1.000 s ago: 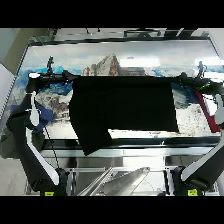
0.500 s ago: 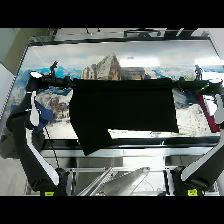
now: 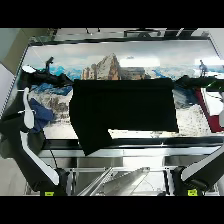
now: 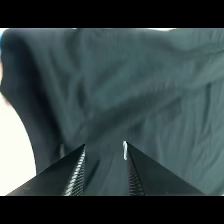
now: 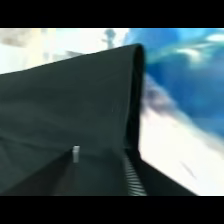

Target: Fold the shirts.

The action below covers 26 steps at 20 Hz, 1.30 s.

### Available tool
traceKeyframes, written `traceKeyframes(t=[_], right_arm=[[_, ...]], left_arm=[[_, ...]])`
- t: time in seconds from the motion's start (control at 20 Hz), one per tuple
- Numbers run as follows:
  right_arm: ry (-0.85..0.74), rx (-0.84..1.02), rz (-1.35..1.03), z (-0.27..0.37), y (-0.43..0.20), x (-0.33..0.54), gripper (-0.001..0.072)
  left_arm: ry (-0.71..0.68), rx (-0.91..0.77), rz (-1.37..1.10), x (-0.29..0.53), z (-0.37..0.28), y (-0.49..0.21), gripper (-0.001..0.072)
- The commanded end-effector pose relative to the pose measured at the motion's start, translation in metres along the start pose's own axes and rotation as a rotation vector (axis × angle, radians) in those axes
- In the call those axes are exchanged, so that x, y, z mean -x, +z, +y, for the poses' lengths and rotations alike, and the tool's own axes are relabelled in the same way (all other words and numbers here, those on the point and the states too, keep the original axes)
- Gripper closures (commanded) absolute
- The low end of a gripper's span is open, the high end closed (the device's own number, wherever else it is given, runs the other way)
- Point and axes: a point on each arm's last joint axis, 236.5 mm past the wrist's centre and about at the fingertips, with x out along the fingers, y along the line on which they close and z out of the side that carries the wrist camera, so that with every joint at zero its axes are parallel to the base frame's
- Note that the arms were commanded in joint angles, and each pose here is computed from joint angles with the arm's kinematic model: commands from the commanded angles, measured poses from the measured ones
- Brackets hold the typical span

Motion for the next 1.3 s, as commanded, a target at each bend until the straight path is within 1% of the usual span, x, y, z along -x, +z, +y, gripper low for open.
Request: traceKeyframes(t=[0.0, 0.1, 0.2, 0.3, 0.4, 0.6, 0.7, 0.75, 0.85, 0.95, 1.25], right_arm=[[-0.175, 0.008, 0.061, -0.005, -0.010, 0.065, 0.0322], [-0.176, -0.003, 0.152, 0.006, -0.037, 0.094, 0.0330], [-0.169, -0.084, 0.261, 0.007, -0.084, 0.111, 0.0330], [-0.191, -0.162, 0.301, -0.004, -0.127, 0.118, 0.0329], [-0.192, -0.220, 0.309, -0.014, -0.163, 0.113, 0.0329], [-0.166, -0.273, 0.375, -0.025, -0.225, 0.076, 0.0329], [-0.164, -0.298, 0.391, -0.030, -0.243, 0.059, 0.0330], [-0.132, -0.293, 0.397, -0.026, -0.247, 0.052, 0.0329], [-0.072, -0.295, 0.397, -0.014, -0.247, 0.040, 0.0330], [-0.051, -0.275, 0.413, -0.004, -0.247, 0.031, 0.0330], [-0.036, -0.207, 0.474, 0.018, -0.255, 0.015, 0.0330]], left_arm=[[0.154, 0.057, 0.090, 0.052, -0.001, -0.028, 0.0446], [0.154, 0.075, 0.138, 0.069, -0.022, -0.054, 0.0446], [0.149, 0.070, 0.181, 0.069, -0.041, -0.090, 0.0446], [0.143, 0.098, 0.208, 0.062, -0.048, -0.137, 0.0446], [0.142, 0.163, 0.227, 0.053, -0.048, -0.183, 0.0446], [0.146, 0.264, 0.245, 0.033, -0.046, -0.263, 0.0445], [0.146, 0.299, 0.250, 0.025, -0.047, -0.292, 0.0446], [0.136, 0.313, 0.253, 0.023, -0.051, -0.304, 0.0445], [0.134, 0.337, 0.254, 0.018, -0.053, -0.326, 0.0445], [0.149, 0.359, 0.233, 0.013, -0.050, -0.342, 0.0445], [0.183, 0.440, 0.139, -0.012, -0.028, -0.358, 0.0446]])
